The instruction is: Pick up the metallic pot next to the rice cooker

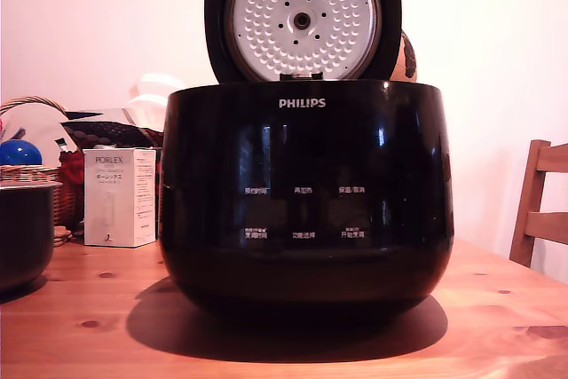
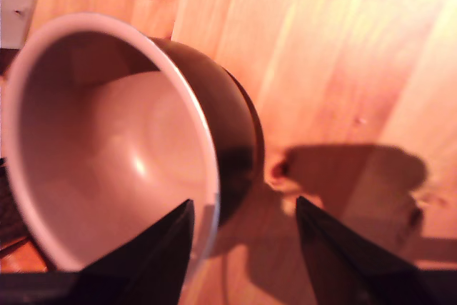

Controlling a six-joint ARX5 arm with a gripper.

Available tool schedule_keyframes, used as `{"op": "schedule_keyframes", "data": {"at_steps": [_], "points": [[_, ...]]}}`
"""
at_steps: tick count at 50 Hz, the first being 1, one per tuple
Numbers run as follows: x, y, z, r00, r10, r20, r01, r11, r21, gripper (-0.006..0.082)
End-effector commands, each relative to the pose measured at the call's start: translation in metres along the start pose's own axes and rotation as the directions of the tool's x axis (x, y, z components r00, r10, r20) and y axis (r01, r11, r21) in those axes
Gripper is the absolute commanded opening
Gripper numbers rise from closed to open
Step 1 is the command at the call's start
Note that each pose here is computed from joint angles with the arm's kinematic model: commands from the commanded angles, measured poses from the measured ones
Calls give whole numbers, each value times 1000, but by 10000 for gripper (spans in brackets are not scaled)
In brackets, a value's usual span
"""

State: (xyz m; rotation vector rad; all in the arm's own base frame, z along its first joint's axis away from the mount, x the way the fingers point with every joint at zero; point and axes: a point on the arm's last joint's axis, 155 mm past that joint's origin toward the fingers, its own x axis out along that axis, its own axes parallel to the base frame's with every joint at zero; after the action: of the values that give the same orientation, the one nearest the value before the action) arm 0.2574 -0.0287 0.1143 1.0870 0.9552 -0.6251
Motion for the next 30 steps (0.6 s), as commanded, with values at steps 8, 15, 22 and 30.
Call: {"op": "schedule_keyframes", "data": {"at_steps": [8,15,22,30], "points": [[26,12,-5,999,-25,-40,26,1000,6,416],[43,18,-9,998,-40,-56,40,999,-14,416],[58,11,-11,993,-96,-61,95,995,-24,415],[68,9,-11,990,-118,-74,117,993,-21,379]]}}
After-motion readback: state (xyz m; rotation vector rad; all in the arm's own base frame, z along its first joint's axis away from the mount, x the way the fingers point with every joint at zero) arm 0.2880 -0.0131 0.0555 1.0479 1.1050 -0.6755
